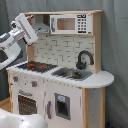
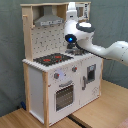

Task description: Play with the kitchen

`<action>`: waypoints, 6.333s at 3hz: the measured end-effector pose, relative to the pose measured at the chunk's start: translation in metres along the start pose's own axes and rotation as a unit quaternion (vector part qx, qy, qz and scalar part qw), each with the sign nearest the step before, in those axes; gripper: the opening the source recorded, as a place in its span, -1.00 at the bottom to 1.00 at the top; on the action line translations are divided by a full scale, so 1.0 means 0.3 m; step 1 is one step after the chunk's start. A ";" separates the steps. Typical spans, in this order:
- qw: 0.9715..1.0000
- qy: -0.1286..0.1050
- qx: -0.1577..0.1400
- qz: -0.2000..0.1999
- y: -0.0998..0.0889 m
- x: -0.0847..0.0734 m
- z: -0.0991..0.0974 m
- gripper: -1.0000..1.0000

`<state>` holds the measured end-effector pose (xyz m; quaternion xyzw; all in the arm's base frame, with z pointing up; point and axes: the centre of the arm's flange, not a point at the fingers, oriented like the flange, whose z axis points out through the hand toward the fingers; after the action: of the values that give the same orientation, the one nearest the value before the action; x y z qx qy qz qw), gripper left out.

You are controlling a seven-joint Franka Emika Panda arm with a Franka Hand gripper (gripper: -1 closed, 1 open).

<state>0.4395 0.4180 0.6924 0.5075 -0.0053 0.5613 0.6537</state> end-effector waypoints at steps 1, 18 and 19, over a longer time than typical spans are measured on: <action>1.000 -0.013 -0.005 0.020 -0.037 -0.010 0.033 1.00; 0.975 -0.196 0.098 0.044 0.174 -0.397 0.243 1.00; 0.978 -0.162 0.118 0.048 0.152 -0.366 0.220 1.00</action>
<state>0.4025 0.2872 0.6911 0.6644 -0.0700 0.4990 0.5520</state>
